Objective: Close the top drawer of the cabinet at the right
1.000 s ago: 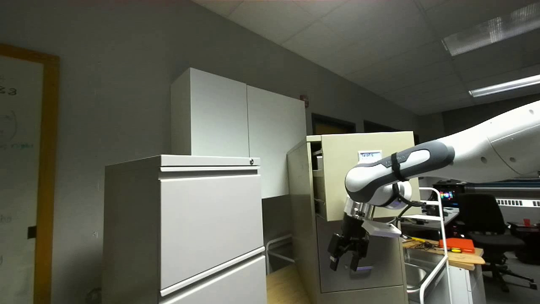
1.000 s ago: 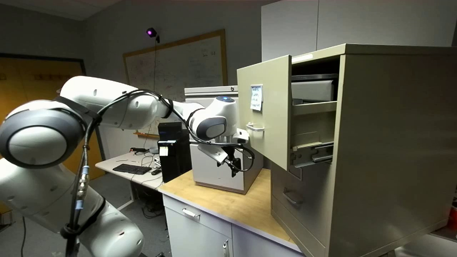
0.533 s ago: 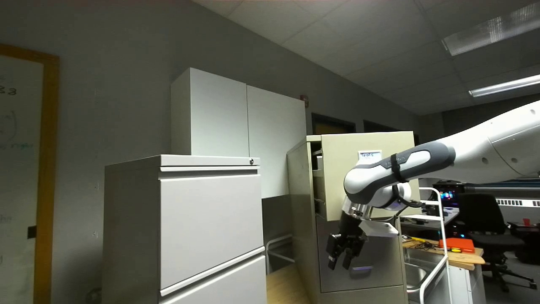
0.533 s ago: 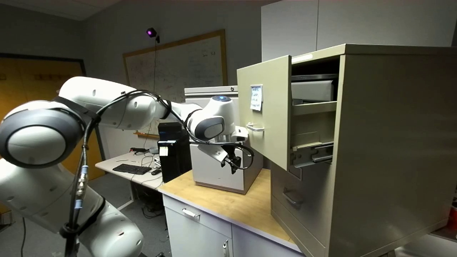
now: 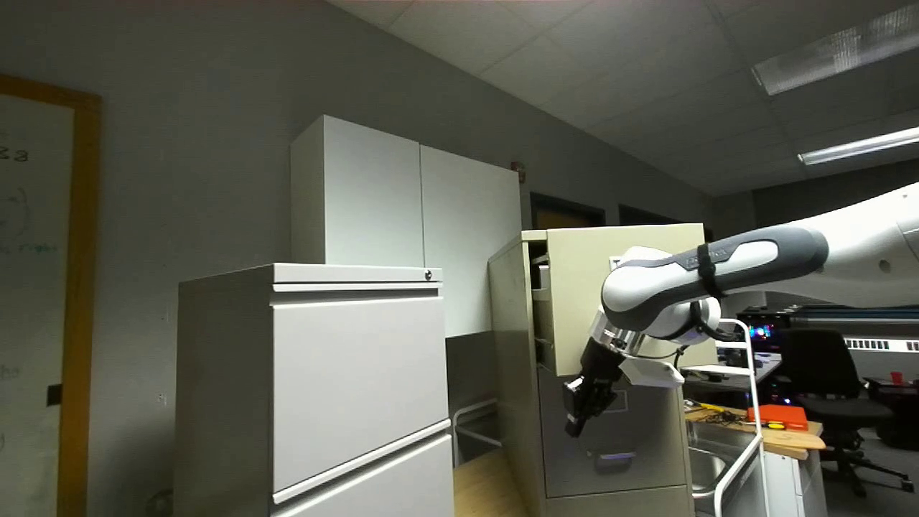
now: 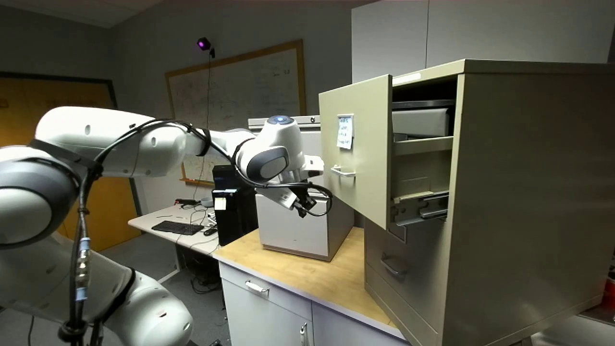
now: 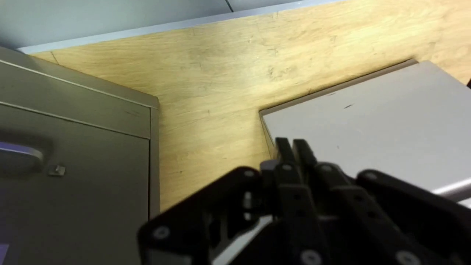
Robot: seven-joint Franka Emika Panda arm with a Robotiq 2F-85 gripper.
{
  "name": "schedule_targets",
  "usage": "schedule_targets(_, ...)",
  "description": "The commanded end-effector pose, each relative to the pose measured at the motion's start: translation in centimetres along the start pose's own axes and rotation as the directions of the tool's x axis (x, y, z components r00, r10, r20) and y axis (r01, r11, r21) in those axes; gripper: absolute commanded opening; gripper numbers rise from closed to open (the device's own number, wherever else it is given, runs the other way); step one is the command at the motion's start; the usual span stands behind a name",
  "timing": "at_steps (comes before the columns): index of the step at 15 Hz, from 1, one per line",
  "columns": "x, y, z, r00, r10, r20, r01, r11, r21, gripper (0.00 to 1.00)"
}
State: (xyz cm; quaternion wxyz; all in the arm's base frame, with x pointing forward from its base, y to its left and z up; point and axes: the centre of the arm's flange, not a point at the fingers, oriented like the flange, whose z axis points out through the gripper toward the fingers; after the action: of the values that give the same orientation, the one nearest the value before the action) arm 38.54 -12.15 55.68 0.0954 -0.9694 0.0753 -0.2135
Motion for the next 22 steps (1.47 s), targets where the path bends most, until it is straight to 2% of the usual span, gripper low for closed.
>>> schedule_targets(1, -1.7, -0.8, -2.8, 0.994, -0.001, -0.112, 0.002, 1.0, 0.013, 0.0)
schedule_targets(4, -0.7, -0.4, -4.2, 0.956, 0.027, -0.292, -0.033, 0.999, -0.014, 0.0)
schedule_targets(6, 0.2, 0.1, -5.2, 0.914, 0.058, -0.402, -0.072, 0.997, -0.021, 0.0)
schedule_targets(10, 1.6, 1.4, -7.2, 0.792, 0.123, -0.598, -0.17, 0.985, -0.022, 0.0)
schedule_targets(14, 1.5, 1.9, -7.2, 0.722, 0.189, -0.666, -0.242, 0.97, 0.013, 0.0)
schedule_targets(18, 1.7, 2.5, -7.1, 0.668, 0.256, -0.699, -0.304, 0.951, 0.058, 0.0)
schedule_targets(22, 4.3, 2.9, -6.7, 0.622, 0.327, -0.711, -0.362, 0.926, 0.109, 0.0)
